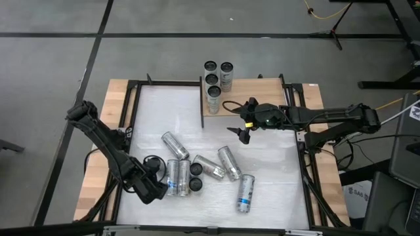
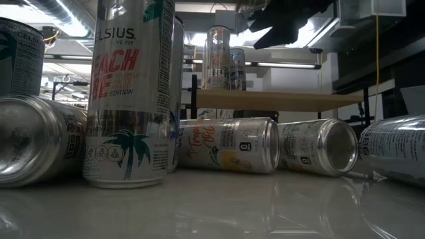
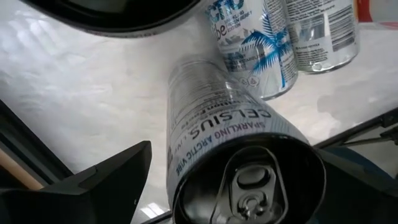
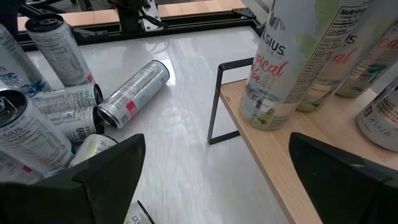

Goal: Place canned beverage on shelf
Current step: Put the blue soda can on the shelf aligned with the other blue soda can

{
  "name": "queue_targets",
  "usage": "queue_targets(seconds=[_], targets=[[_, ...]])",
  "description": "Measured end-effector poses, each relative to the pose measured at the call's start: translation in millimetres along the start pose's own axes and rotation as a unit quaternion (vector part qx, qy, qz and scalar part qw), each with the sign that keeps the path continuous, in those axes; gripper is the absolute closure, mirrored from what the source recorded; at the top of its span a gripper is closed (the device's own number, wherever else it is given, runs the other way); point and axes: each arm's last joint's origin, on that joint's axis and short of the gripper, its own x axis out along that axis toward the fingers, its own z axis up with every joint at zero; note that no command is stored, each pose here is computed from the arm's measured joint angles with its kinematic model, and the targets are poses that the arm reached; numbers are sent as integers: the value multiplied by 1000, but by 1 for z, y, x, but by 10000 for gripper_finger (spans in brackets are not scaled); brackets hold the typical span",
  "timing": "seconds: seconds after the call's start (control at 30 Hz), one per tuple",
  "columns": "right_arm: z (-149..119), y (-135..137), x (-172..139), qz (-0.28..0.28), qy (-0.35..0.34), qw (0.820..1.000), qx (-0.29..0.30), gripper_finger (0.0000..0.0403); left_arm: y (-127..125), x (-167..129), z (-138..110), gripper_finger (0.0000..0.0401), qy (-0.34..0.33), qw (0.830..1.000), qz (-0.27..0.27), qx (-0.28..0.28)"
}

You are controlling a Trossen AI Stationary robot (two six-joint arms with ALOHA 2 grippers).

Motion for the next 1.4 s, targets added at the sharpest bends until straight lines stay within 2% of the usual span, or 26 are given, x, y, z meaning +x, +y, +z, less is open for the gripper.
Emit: queue_targets(seconds=[0.17,0.3,0.73,1.07,1.4], targets=[[0,0,0,0,0,1000,0,17,-1,1,2,30,-6,1000,1,-18],[0,0,0,0,0,1000,0,17,-1,1,4,48,-8,1000,2,-21],[0,0,0,0,0,1000,0,17,-1,1,3,150,5,1000,6,0],[0,0,0,0,0,1000,0,17,1,-3,3,149,9,999,1,36],[0,0,0,0,0,1000,0,17,11,-29,5,149,50,996,-37,58]])
